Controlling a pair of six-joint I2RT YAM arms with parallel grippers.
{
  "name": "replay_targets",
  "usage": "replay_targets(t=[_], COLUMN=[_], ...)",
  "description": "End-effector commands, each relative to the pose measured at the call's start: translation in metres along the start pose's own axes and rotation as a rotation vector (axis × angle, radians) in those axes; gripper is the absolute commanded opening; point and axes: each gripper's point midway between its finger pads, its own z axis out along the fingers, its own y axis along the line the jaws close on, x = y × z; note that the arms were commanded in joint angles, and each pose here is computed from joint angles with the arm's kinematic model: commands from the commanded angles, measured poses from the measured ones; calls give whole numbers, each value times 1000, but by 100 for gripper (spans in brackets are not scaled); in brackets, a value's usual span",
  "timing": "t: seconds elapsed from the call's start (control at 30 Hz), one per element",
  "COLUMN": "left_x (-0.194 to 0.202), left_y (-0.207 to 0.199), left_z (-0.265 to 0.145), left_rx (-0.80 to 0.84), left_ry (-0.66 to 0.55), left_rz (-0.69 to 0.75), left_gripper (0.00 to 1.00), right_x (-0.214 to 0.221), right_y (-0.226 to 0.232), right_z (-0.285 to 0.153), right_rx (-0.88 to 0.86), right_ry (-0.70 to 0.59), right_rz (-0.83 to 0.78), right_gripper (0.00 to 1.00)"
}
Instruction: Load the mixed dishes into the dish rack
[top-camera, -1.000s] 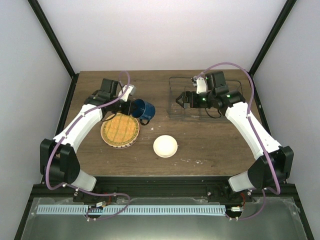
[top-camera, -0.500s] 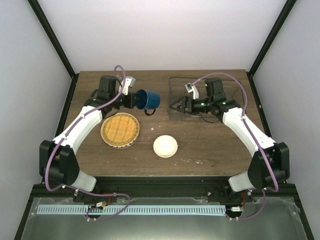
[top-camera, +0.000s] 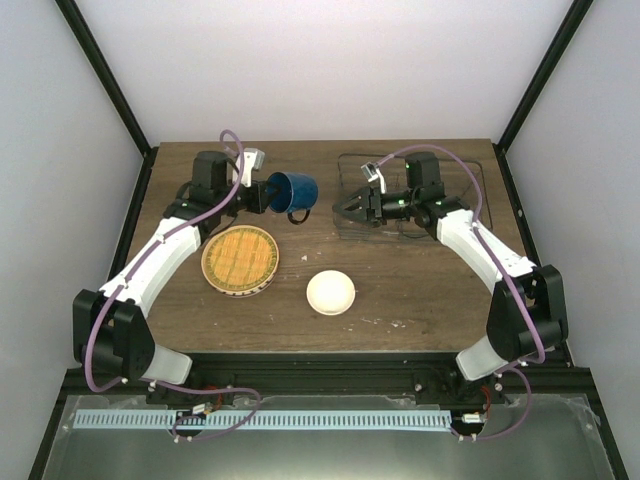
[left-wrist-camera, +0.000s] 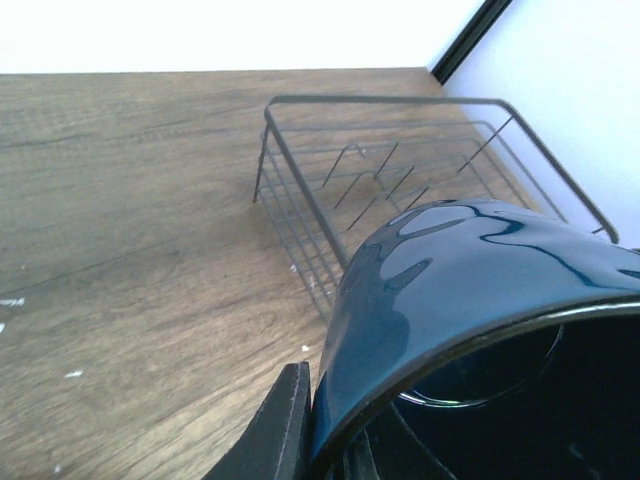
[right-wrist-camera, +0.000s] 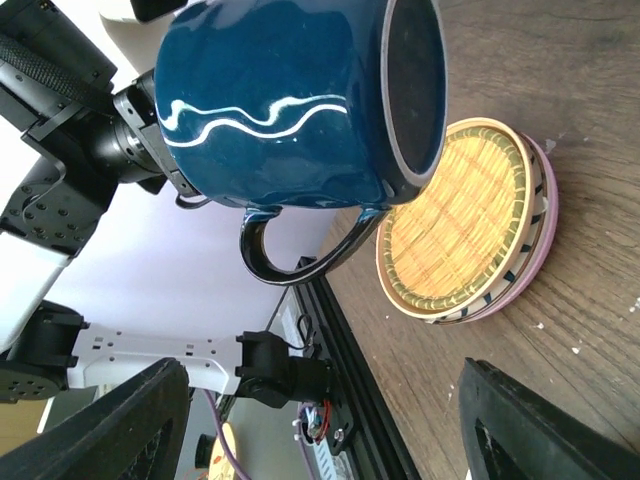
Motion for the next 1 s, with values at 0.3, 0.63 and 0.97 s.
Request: replay_targets(t=[0.3,0.63,0.97], left_x=[-39,-43,-32], left_y=[-37,-41,17], left_z=[-6,-8,3], left_rx=[187,201,-133], left_ry=[-175,-197,-90], left_rz=[13,12,38], left_gripper=[0,0,0], right_x=[-8,-9,-18], right_y=[19,14,-5], right_z=[2,4,2], right_rx=[-172,-180,-6], right_ry=[20,27,-18], right_rz=[13,22,10], right_gripper=[75,75,79])
